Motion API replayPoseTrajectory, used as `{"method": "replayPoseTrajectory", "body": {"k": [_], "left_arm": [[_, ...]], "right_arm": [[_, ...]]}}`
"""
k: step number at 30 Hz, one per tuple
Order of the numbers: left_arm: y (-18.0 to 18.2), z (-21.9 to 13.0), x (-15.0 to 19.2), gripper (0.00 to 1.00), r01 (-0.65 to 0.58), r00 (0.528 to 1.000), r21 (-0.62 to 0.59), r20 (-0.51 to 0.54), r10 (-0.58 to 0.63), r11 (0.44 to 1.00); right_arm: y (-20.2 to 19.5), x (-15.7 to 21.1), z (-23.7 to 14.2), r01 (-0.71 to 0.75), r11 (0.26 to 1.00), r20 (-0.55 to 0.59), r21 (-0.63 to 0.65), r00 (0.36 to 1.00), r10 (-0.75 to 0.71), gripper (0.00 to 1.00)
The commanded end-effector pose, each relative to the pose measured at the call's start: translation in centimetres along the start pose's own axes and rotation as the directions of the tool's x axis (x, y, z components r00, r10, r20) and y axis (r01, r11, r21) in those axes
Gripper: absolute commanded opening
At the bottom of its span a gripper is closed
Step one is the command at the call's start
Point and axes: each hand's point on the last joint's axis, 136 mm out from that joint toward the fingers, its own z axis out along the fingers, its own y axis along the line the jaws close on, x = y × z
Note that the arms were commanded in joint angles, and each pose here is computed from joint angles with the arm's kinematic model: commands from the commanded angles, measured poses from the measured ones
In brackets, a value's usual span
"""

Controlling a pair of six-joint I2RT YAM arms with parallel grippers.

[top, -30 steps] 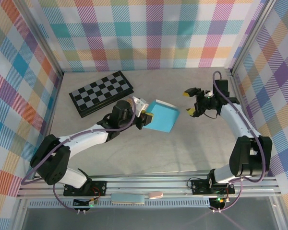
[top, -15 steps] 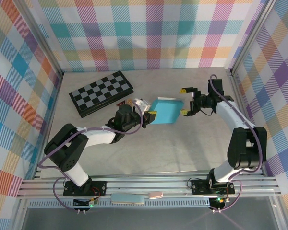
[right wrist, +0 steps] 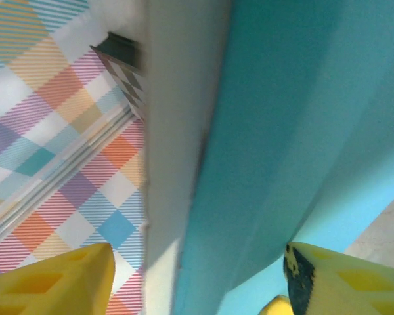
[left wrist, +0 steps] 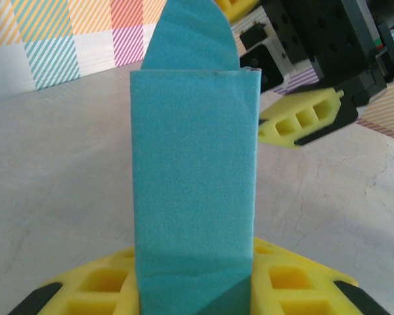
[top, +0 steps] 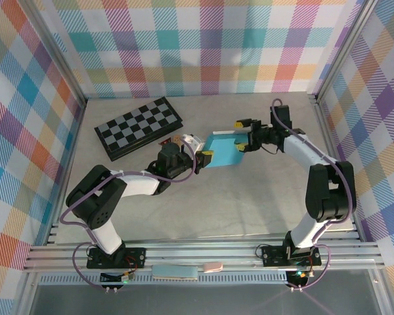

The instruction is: Fold the paper box

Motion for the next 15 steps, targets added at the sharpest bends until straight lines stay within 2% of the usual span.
{"method": "replayPoseTrajectory", "body": {"k": [1,4,7,15], "left_arm": [[0.6,-0.1,5.0,0.08,0.041,0.989,-0.015,-0.141,-0.042,0.999],[0.8,-0.1,5.4,0.09,0.053,0.987,-0.015,-0.149,-0.055,0.998],[1.0,-0.1,5.9,0.12,0.078,0.984,-0.023,-0.162,-0.08,0.997],[1.4,-1.0,7.1,0.31,0.112,0.972,-0.06,-0.202,-0.122,0.992]], "right_arm": [[-0.7,-0.1,0.9,-0.01,1.0,0.001,0.002,1.0,0.01,0.64],[-1.2,0.0,1.2,-0.009,1.0,0.002,0.019,1.0,0.009,0.61],[-1.9,-0.1,1.7,-0.006,0.999,0.011,0.04,1.0,0.006,0.5],[-4.0,0.8,2.8,0.061,0.995,0.051,0.085,0.997,-0.065,0.4]]}}
